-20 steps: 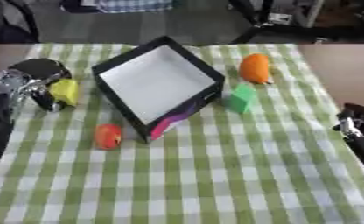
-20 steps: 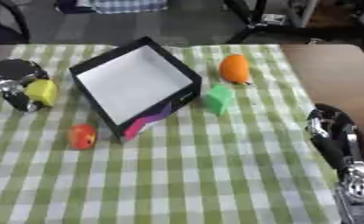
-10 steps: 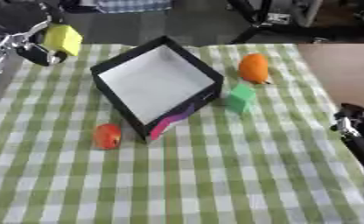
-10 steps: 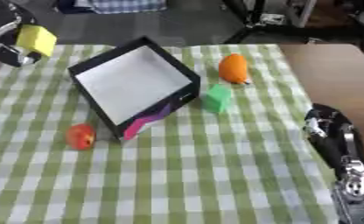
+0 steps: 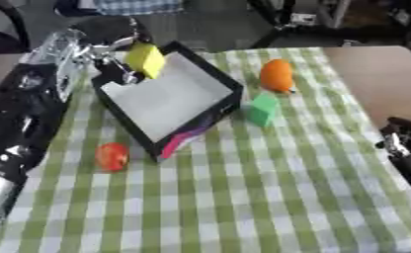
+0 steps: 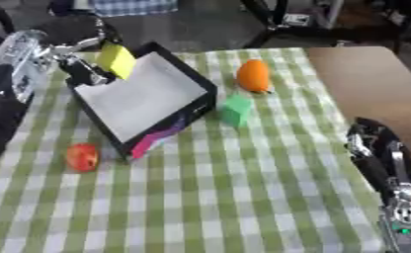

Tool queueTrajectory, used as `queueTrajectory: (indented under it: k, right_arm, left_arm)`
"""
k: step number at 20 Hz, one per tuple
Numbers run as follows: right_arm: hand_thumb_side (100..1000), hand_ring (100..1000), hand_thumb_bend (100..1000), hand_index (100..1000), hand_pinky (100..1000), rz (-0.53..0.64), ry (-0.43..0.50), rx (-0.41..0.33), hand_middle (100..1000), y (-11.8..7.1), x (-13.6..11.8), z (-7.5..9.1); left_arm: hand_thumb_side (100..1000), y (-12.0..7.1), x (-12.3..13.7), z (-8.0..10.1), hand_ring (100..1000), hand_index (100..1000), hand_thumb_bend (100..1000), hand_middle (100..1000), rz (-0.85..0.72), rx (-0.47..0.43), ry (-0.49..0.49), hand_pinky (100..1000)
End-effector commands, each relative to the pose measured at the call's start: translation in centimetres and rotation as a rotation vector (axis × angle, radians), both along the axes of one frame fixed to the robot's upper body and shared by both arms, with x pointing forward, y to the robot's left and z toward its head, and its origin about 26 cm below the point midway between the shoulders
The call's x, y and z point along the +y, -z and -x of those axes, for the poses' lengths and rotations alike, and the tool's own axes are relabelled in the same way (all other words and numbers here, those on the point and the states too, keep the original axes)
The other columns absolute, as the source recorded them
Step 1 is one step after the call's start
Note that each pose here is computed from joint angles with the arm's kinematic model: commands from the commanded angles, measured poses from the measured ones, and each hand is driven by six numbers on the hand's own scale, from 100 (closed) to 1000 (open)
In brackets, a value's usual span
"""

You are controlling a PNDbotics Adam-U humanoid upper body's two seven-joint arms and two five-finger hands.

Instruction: Pick up objects on the table and place them in the box.

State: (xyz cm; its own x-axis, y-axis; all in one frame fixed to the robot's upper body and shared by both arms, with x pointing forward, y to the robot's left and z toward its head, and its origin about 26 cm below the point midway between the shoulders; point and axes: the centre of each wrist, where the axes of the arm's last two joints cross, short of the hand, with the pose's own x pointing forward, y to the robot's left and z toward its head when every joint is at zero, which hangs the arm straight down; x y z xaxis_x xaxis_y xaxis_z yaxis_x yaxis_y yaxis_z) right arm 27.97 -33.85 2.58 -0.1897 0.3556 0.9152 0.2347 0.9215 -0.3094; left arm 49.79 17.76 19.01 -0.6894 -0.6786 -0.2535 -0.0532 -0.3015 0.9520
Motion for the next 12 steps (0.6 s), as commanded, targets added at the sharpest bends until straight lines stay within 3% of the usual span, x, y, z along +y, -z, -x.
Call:
queueTrajectory:
  k: [1, 2, 3, 5, 6, 8, 12]
  right_arm:
    - [546, 540, 100, 783, 779, 0.009, -0.006, -0.023, 603, -0.7, -0.2, -0.3]
    - [546, 541, 100, 783, 779, 0.009, -0.005, -0.023, 603, -0.8, -0.2, -0.3]
    - [546, 541, 100, 784, 779, 0.009, -0.005, -0.024, 603, -0.8, -0.2, -0.3]
    - [546, 541, 100, 783, 779, 0.009, -0.005, -0.024, 603, -0.8, -0.2, -0.3]
    - [547, 541, 100, 783, 779, 0.009, -0.004, -0.023, 603, -0.7, -0.2, -0.2]
    - [547, 541, 100, 783, 779, 0.008, -0.001, -0.021, 603, -0.7, -0.3, -0.2]
    - [547, 540, 100, 783, 779, 0.009, 0.007, -0.020, 603, -0.6, -0.4, -0.1]
  left_arm:
    - [617, -0.6, -0.7, 0.0, 770, 898, 537, 778, -0.088, -0.012, 0.008, 810]
    - [677, -0.3, -0.6, 0.0, 784, 909, 592, 798, -0.118, -0.005, 0.002, 820]
    - [794, -0.2, -0.4, -0.1, 801, 926, 692, 825, -0.135, -0.002, -0.005, 827]
    - [910, -0.1, 0.1, -0.1, 827, 951, 805, 870, -0.138, -0.007, -0.019, 846]
    - [924, -0.1, 0.5, -0.1, 833, 959, 812, 882, -0.130, -0.008, -0.028, 849]
    - [917, -0.3, 1.4, -0.2, 836, 962, 787, 891, -0.099, -0.007, -0.041, 848]
    - [740, -2.8, 3.8, 0.4, 732, 891, 506, 749, 0.039, -0.070, -0.019, 790]
